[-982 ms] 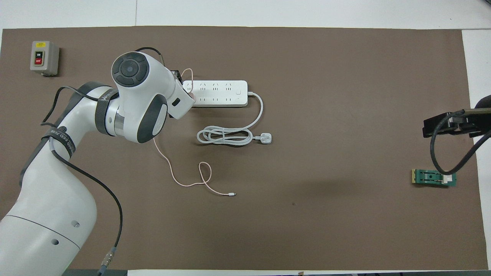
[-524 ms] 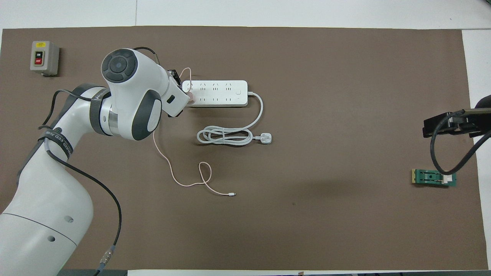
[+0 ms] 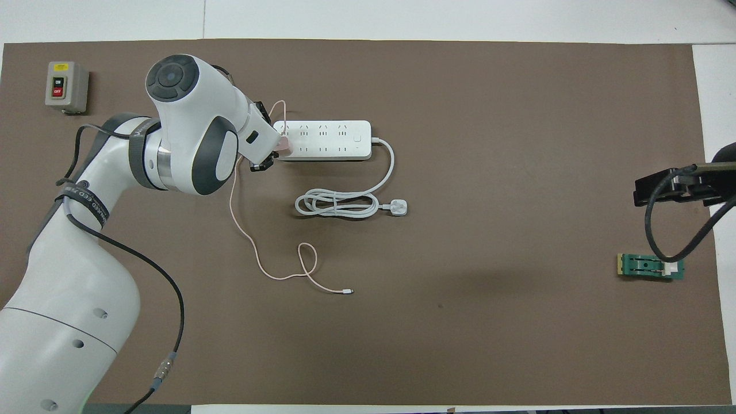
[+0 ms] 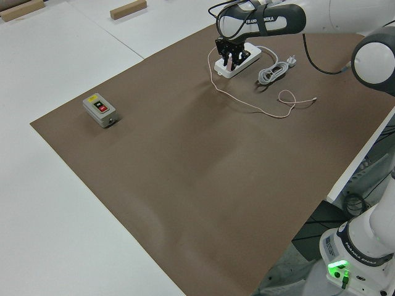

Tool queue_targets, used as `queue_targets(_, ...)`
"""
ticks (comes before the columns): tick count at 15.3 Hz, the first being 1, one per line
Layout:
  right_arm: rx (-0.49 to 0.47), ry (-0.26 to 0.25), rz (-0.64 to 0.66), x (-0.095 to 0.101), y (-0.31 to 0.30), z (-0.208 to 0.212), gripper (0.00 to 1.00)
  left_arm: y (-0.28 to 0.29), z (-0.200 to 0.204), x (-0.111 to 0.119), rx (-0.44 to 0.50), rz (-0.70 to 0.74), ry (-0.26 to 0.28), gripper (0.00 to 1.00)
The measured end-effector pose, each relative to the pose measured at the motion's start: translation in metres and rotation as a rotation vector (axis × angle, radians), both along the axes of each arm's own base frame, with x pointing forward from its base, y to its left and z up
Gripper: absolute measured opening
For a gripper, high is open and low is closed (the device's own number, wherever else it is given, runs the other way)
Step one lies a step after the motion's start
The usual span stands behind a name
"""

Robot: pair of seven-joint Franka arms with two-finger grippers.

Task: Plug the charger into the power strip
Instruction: 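Push the pink charger into the power strip socket with the left gripper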

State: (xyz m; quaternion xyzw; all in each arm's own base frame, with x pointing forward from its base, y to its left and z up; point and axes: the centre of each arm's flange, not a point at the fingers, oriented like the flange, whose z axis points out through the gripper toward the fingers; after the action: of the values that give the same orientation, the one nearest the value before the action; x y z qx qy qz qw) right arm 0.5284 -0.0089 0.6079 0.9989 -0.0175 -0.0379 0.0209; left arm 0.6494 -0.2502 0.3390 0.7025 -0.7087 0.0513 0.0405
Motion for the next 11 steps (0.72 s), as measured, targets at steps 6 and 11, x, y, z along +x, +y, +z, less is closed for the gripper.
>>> queue_targets(6, 0.000, 0.000, 0.000, 0.000, 0.000, 0.000, 1.00, -0.011, 0.000, -0.003, 0.057, -0.076, -0.030, 0.31)
queue_targets(11, 0.000, 0.000, 0.000, 0.000, 0.000, 0.000, 1.00, -0.015, 0.000, -0.004, 0.078, -0.122, -0.044, 0.31)
